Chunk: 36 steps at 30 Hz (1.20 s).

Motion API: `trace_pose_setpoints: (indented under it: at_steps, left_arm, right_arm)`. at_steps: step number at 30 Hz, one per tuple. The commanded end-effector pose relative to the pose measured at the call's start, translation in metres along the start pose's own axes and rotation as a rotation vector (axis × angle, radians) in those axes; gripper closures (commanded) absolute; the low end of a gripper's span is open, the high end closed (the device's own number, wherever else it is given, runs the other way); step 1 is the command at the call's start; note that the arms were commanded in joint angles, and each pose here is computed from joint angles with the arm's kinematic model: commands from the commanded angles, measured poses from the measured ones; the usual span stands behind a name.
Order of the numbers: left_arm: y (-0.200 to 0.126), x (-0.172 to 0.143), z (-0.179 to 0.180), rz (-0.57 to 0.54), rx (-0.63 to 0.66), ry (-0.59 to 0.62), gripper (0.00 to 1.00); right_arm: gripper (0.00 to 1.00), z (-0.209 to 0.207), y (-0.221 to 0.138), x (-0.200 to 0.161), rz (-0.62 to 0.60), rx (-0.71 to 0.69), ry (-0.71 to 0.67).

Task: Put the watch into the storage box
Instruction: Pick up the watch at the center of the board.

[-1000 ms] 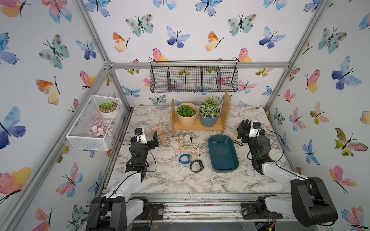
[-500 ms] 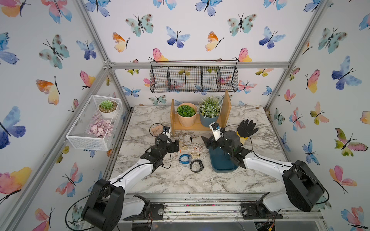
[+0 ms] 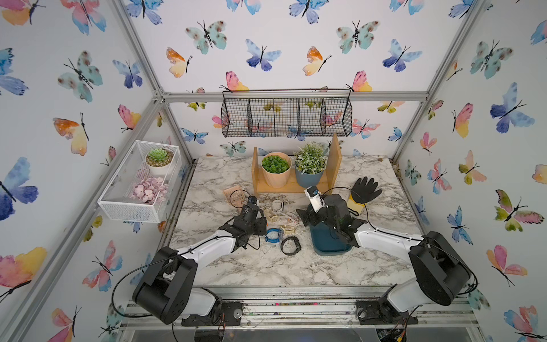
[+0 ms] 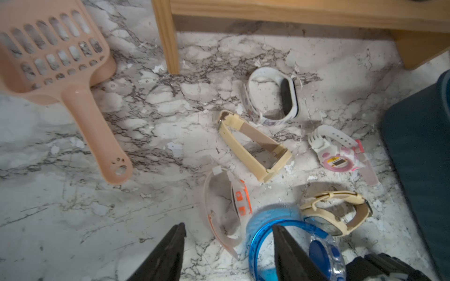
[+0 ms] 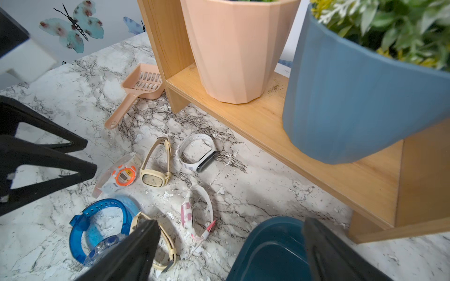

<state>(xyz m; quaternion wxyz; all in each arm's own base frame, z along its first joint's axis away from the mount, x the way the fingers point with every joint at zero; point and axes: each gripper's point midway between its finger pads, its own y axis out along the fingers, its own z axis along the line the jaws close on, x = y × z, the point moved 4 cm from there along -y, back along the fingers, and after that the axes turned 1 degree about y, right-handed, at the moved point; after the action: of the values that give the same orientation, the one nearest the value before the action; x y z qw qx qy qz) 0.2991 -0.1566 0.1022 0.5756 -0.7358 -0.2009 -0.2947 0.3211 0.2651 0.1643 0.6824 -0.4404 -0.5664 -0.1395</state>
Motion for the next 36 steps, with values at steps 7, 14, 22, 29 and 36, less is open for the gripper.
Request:
trace_pose_setpoints:
  at_steps: [7, 14, 22, 29, 36]
  left_arm:
    - [0.020, -0.005, -0.009, 0.054, -0.009, 0.009, 0.46]
    - [0.032, 0.000, -0.011, 0.064, 0.003, 0.021, 0.52]
    - [0.043, -0.002, -0.014, 0.094, 0.004, 0.028, 0.64]
    - [0.046, -0.005, -0.016, 0.111, 0.014, 0.035, 0.80]
    - [0.029, 0.008, -0.022, 0.058, 0.016, 0.055, 0.83]
  right_arm:
    - [0.04, 0.002, 0.007, -0.010, 0.055, 0.008, -0.001]
    - [0.05, 0.003, 0.012, -0.012, 0.066, 0.015, -0.002]
    - [0.05, 0.004, 0.013, -0.013, 0.073, 0.016, -0.006]
    - [0.06, 0.004, 0.013, -0.014, 0.074, 0.016, -0.011]
    - [0.07, 0.005, 0.011, -0.012, 0.063, 0.027, -0.006]
